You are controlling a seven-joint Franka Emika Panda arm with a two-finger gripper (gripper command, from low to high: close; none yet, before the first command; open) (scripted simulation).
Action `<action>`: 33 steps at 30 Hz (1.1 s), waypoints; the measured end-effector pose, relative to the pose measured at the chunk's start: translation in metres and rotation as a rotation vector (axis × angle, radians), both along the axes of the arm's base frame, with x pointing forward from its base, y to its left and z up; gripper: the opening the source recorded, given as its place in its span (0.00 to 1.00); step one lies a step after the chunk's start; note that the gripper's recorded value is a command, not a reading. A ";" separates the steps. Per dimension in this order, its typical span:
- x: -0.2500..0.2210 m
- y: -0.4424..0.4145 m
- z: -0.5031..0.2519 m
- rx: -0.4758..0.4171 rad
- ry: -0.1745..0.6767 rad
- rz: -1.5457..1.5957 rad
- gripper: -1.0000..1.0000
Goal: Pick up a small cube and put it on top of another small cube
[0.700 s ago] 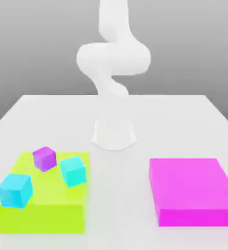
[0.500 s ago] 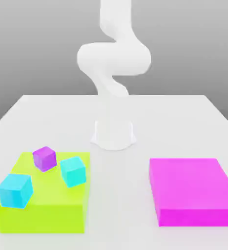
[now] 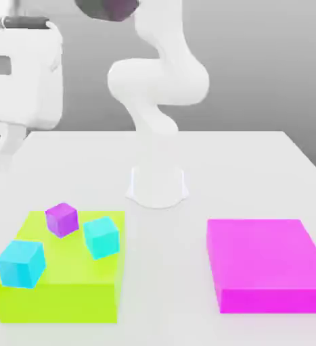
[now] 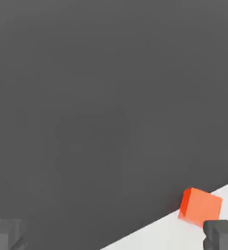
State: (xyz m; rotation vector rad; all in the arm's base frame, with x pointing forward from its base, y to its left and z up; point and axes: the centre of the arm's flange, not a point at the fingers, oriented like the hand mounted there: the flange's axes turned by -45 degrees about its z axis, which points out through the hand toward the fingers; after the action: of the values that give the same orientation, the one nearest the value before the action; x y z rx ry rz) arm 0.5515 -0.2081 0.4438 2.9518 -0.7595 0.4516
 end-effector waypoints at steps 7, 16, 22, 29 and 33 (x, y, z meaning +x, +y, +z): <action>0.009 -0.065 -0.115 0.075 0.127 -0.128 0.50; -0.012 -0.128 -0.274 0.166 0.247 -0.272 0.50; -0.013 -0.129 -0.303 0.170 0.248 -0.274 0.00; -0.015 -0.125 -0.246 0.169 0.249 -0.271 0.00; -0.026 -0.092 -0.205 0.154 0.257 -0.241 0.00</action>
State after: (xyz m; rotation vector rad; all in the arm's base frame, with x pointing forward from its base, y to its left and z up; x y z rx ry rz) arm 0.5258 -0.3005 0.2389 2.9165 -1.1399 -0.0026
